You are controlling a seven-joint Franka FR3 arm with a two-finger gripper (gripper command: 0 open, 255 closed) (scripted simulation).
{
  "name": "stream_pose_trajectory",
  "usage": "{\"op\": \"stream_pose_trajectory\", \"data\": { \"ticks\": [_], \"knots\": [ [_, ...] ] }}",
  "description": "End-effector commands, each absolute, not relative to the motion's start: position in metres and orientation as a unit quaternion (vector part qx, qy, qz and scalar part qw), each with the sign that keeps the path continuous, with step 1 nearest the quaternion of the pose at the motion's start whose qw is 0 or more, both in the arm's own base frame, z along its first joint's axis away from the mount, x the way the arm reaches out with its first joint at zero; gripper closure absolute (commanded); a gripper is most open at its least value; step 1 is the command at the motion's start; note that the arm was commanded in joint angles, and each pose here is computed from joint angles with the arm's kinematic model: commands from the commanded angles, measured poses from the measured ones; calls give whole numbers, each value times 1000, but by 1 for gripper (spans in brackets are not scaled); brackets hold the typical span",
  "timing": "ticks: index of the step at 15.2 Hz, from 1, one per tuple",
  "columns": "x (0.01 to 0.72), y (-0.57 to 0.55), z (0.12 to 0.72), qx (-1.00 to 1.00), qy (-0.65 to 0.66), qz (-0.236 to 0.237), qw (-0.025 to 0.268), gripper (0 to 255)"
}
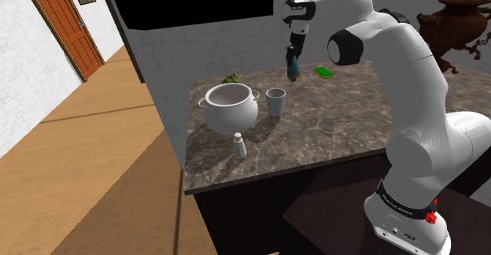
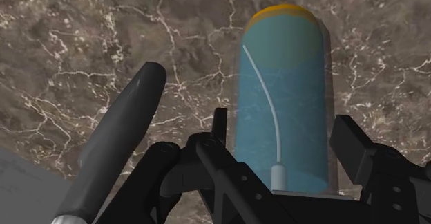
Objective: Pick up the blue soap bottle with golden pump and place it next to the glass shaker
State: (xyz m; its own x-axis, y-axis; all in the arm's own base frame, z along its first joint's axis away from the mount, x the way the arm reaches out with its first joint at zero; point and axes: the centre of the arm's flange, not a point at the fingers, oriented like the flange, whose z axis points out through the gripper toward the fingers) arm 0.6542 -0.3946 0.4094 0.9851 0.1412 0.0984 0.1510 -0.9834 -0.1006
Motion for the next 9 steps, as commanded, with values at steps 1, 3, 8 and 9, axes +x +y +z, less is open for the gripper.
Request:
{"op": "stream_pose_trajectory", "data": {
  "ticks": [1, 3, 8, 9],
  "knots": [
    [654, -395, 420, -995, -74, -45, 54, 255],
    [654, -395, 430, -995, -74, -45, 54, 255],
    [648, -383, 446, -995, -74, -45, 54, 255],
    [641, -371, 447, -995, -74, -45, 54, 255]
  ]
}}
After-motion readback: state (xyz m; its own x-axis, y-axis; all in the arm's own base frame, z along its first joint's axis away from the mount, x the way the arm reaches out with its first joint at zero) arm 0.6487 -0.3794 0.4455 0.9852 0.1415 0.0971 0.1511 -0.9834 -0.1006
